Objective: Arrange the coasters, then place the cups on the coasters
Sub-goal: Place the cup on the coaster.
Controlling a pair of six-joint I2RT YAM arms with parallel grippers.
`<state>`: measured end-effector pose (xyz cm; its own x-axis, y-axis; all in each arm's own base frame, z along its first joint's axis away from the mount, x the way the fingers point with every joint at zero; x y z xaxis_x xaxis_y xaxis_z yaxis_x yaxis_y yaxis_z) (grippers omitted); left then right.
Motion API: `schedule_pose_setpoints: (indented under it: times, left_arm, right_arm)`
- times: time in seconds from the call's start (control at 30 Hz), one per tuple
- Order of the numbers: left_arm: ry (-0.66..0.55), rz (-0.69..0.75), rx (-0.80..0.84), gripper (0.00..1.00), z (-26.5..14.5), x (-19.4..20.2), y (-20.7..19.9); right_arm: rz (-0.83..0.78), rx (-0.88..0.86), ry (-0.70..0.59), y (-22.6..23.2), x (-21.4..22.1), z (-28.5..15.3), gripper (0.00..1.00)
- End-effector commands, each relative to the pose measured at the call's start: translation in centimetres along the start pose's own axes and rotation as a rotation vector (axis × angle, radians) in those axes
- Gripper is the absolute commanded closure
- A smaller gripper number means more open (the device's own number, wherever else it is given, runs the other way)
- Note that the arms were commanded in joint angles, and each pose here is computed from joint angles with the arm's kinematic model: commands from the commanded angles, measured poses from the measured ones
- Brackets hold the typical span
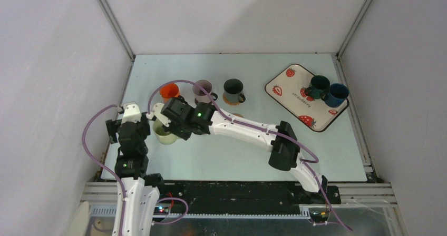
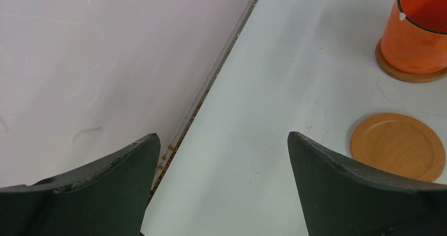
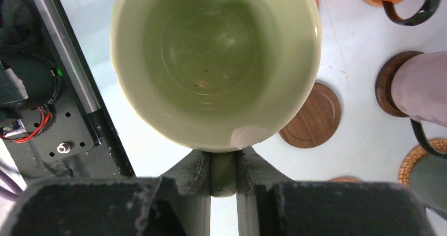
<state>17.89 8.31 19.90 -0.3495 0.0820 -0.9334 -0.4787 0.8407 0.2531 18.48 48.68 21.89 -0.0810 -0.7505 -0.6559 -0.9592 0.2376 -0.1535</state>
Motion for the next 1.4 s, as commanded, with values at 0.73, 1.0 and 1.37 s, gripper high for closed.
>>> schedule_pose_setpoints:
  times: [0.73, 1.0, 1.37]
  left_arm:
    - [-0.031, -0.018, -0.016, 0.02, 0.3, -0.5, 0.1]
    - [-0.034, -0.02, -0.018, 0.02, 0.3, -0.6, 0.2]
    - [-0.037, -0.02, -0.023, 0.02, 0.2, -0.6, 0.2]
  right_arm:
    - [0.083, 0.0, -0.045, -1.0, -1.1, 2.2, 1.0]
    - [0.09, 0.017, -0.039, -1.3, -0.8, 3.3, 1.0]
    - [0.104, 0.102, -0.096, -6.4, -1.0, 4.8, 1.0]
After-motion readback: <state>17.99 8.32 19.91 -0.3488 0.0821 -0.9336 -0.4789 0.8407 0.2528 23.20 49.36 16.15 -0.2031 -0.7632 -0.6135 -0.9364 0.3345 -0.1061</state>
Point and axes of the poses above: each gripper's point midway between its finger pads, its own z axis out along the fingers, its own y axis along the line the jaws close on, x = y × z, the point moved 5 cm from there along -z, back along the fingers, and after that the axes turned 5 degrees about -z, right-handed, at the moved point
